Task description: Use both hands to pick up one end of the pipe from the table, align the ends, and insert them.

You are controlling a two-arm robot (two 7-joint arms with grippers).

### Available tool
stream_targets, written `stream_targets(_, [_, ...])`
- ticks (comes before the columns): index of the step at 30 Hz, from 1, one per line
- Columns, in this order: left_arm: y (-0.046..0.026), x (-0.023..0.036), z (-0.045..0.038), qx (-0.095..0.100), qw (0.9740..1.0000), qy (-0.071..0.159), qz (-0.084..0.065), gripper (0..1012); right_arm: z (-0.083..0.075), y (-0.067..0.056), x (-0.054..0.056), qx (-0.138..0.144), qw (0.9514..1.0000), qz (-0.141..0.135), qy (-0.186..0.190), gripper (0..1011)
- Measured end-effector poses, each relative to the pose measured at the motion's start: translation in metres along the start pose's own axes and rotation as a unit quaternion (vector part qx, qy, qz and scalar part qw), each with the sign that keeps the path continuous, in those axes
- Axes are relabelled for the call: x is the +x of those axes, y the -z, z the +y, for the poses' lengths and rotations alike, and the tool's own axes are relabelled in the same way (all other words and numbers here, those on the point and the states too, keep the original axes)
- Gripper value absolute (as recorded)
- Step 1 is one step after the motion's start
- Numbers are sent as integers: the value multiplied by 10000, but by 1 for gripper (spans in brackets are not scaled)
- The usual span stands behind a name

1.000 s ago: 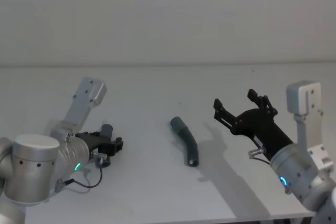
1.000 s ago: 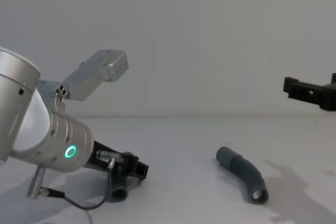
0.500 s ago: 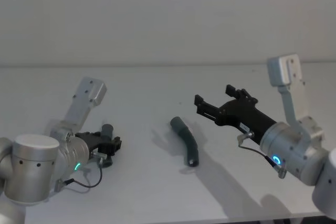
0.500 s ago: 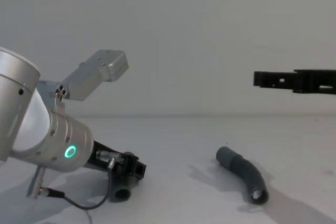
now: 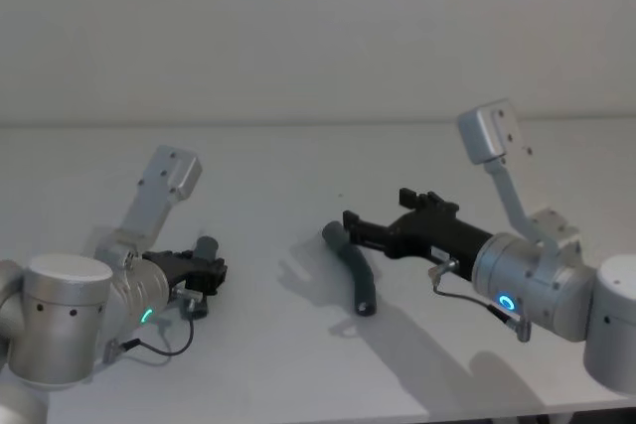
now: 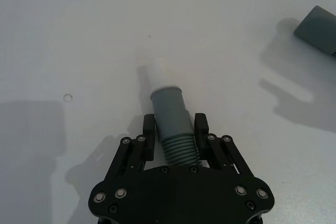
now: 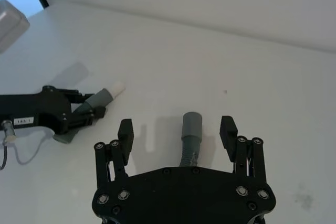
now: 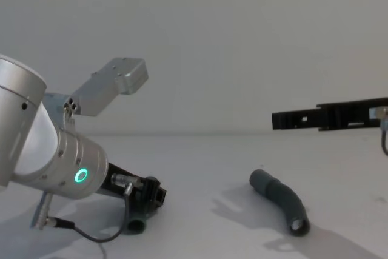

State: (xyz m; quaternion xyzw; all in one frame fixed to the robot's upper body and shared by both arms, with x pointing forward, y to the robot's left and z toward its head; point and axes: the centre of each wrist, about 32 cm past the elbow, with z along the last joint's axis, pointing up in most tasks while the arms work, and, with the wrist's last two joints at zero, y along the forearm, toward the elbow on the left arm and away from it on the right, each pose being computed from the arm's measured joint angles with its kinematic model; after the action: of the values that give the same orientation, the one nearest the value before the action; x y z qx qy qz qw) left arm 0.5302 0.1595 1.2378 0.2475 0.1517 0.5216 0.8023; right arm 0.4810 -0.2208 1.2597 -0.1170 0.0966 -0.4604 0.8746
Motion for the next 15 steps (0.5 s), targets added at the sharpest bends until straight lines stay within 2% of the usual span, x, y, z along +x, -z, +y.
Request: stream_targets(15, [0,0,0,1,10000,1,0,354,138,13,-6,-251,9996,-52,129,1000])
